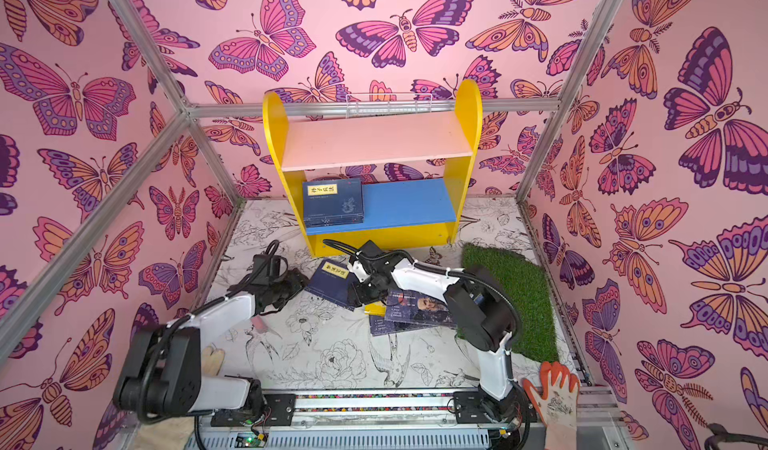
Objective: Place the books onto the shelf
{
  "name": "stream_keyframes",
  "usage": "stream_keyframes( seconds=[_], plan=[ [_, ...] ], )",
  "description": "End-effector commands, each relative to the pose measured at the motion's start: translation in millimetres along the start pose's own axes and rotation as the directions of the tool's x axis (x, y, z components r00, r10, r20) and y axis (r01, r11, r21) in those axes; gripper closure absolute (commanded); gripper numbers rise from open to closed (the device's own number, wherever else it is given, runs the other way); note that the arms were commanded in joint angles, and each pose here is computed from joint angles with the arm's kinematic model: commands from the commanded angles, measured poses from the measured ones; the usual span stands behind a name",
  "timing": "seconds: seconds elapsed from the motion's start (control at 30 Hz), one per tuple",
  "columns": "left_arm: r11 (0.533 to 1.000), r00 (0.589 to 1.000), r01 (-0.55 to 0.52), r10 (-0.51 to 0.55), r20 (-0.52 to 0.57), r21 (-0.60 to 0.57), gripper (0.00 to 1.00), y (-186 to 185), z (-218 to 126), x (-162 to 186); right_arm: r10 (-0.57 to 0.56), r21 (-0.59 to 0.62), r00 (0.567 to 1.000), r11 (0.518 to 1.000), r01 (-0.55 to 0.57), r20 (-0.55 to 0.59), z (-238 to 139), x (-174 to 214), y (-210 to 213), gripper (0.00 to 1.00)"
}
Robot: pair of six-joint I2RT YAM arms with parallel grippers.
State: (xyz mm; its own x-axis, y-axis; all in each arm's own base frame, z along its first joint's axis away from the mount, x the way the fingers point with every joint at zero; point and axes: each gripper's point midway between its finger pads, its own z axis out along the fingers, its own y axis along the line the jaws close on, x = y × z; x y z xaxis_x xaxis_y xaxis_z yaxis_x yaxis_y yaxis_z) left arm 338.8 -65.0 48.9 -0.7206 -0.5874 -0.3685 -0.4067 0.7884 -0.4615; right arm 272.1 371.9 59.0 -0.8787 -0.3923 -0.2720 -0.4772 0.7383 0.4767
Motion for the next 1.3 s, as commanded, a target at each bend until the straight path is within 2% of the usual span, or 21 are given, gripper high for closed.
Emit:
stream_keyframes(
  seconds=[0.0, 0.23, 0.4, 0.6, 0.93, 1.07, 1.27],
  plan=[
    [0.991, 0.993, -0.12, 0.121, 0.011, -0.052, 0.26, -4.4, 13.0, -3.6, 0.01, 0.03, 1.0, 0.999, -0.01, -0.023, -2.1, -6.7, -0.8, 0.44],
    [0.968, 0.973, -0.232, 0.231, -0.019, -0.1, 0.27, -16.8, 33.9, 3.4, 0.115, 0.171, 0.985, 0.981, -0.093, -0.127, 18.3, 2.4, -31.3, 0.39],
    [0.961, 0.966, -0.256, 0.252, -0.054, -0.108, 0.28, -17.3, 40.1, 17.3, 0.179, 0.271, 0.976, 0.952, -0.14, -0.122, 18.7, 2.4, -53.2, 0.34],
    [0.96, 0.961, -0.264, 0.253, -0.115, -0.095, 0.29, -14.6, 40.6, 47.3, 0.25, 0.367, 0.965, 0.907, -0.205, -0.078, 13.7, 2.6, -79.9, 0.33],
    [0.98, 0.968, -0.188, 0.175, -0.179, -0.061, 0.3, 6.0, 19.8, 84.9, 0.258, 0.292, 0.959, 0.932, -0.215, -0.117, 37.0, -0.9, -72.9, 0.34],
    [0.986, 0.969, -0.163, 0.154, -0.192, -0.031, 0.3, 7.3, 12.4, 93.7, 0.222, 0.19, 0.971, 0.961, -0.202, -0.091, 43.6, -13.9, -56.3, 0.38],
    [0.996, 0.965, -0.092, 0.095, -0.243, 0.022, 0.31, 7.3, 19.0, 111.4, 0.131, -0.044, 0.99, 0.991, -0.129, 0.048, 24.0, -45.3, -10.4, 0.45]
  ],
)
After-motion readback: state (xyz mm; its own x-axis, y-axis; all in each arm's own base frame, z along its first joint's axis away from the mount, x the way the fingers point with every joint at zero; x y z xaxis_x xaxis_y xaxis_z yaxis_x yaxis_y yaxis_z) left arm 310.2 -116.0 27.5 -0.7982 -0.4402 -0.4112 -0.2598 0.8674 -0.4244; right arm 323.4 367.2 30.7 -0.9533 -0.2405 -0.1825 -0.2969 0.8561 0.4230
